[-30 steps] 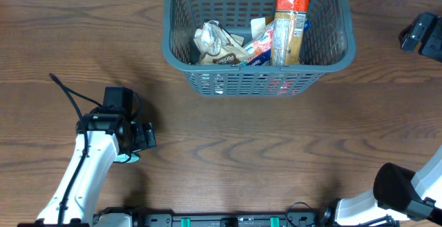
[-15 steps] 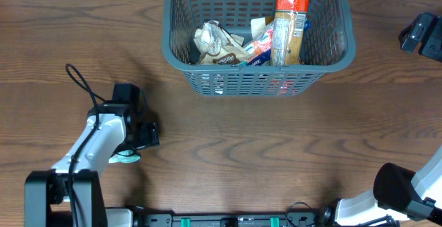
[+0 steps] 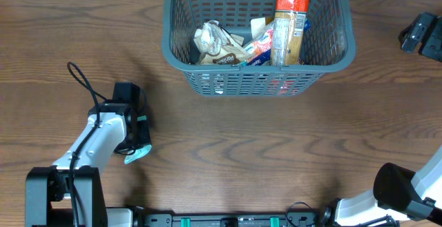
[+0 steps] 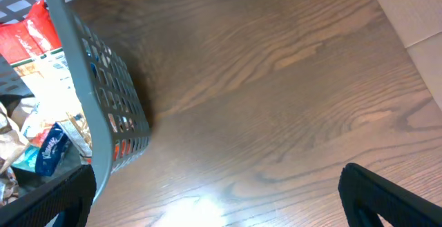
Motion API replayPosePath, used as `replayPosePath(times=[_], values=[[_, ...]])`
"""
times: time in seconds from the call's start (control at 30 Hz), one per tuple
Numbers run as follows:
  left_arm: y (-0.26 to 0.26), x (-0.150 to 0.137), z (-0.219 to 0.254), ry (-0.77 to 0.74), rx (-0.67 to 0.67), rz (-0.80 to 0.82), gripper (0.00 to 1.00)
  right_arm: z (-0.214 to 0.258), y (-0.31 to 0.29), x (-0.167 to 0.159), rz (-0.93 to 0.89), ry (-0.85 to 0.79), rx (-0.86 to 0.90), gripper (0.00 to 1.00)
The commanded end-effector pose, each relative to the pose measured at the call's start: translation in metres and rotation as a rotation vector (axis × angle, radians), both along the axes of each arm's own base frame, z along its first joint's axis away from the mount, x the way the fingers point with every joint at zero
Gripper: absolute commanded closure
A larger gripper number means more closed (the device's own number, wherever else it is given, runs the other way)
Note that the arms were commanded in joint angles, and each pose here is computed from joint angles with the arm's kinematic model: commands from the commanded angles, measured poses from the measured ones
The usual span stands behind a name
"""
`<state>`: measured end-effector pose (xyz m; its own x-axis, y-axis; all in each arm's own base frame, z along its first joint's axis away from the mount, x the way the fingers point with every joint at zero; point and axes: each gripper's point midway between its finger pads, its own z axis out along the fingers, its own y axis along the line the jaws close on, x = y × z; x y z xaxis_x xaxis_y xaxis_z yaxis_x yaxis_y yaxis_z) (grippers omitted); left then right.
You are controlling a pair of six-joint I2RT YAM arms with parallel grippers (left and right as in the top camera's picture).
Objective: Pack container
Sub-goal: 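Lift the wipes packet and carry it over the basket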
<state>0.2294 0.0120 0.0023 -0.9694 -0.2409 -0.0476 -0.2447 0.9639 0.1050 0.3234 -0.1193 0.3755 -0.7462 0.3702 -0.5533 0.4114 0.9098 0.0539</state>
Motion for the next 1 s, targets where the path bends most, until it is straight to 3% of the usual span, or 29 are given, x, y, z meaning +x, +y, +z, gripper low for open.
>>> replayPosePath(times=[0.0,0.2,0.33,0.6,0.97], values=[[0.002,-0.003,-0.002,0.013,0.004,0.004,0.94,-0.002,-0.002,-0.001,0.008,0.010,-0.008,0.01],[0.001,0.005,0.005,-0.014,0.003,0.004,0.94,-0.001,-0.001,-0.001,0.007,0.008,-0.003,0.01],[0.001,0.033,0.039,-0.129,-0.001,0.007,0.94,-0.001,0.000,0.000,0.009,0.007,-0.001,0.01],[-0.001,0.079,0.178,-0.551,-0.013,0.008,0.94,-0.001,0.000,0.000,0.010,0.007,-0.001,0.01],[-0.005,0.071,0.318,-0.998,-0.056,0.028,0.94,-0.001,0.000,0.000,0.009,0.007,-0.001,0.01]])
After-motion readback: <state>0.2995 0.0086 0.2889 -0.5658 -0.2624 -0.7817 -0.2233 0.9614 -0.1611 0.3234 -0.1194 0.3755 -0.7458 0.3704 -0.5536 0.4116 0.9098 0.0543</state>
